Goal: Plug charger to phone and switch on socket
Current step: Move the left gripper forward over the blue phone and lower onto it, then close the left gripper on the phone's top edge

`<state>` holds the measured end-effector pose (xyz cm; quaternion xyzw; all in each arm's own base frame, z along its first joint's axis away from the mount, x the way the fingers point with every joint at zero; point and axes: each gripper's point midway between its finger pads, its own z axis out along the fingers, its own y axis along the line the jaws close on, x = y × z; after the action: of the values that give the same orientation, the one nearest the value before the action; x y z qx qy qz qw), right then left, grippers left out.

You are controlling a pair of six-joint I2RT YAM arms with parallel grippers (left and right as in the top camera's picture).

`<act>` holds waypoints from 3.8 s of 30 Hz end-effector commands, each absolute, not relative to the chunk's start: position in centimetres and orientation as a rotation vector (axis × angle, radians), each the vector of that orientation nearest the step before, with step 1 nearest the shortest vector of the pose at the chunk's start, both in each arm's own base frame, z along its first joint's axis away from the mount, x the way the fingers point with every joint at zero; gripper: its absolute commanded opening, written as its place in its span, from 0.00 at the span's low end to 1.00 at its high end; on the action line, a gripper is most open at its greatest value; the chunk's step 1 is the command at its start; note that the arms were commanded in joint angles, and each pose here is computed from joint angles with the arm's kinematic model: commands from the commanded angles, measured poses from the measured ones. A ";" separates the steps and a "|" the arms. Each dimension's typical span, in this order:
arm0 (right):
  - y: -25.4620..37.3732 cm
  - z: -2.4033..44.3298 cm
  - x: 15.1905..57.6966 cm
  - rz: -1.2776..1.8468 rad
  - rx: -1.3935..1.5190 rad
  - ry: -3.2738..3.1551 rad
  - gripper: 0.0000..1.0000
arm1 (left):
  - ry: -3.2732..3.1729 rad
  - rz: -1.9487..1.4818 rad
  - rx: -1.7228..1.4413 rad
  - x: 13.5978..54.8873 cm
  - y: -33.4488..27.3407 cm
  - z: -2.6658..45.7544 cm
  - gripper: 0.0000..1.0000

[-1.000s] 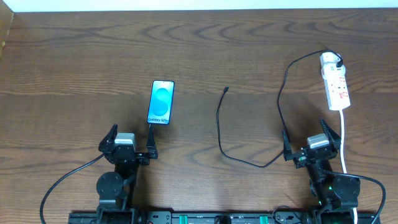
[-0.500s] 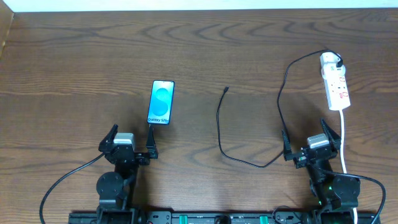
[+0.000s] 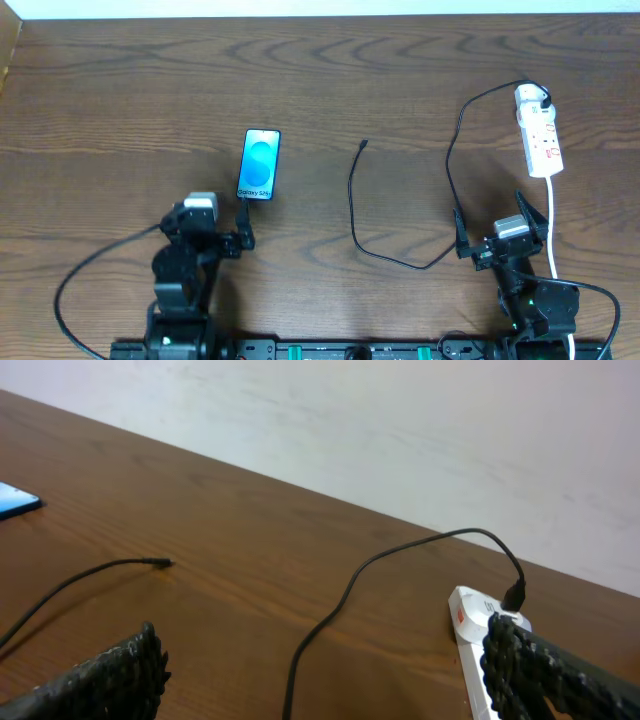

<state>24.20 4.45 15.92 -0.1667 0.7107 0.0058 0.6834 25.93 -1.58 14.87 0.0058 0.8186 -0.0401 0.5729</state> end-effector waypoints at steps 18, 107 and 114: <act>4.7 15.9 24.1 0.032 -0.372 1.594 0.99 | 2.201 -0.258 0.075 33.0 -4.4 22.7 0.98; 4.7 15.9 24.1 0.032 -0.372 1.594 0.99 | 3.124 -0.084 0.049 38.2 -5.4 -1.3 0.98; 4.7 15.9 24.1 0.032 -0.372 1.594 0.99 | 3.120 -0.085 0.055 37.5 -5.5 -2.8 0.98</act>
<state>24.21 4.45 15.93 -0.1667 0.7106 0.0057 0.6836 39.54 -5.38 -0.22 0.0139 0.9986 -0.0239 0.0460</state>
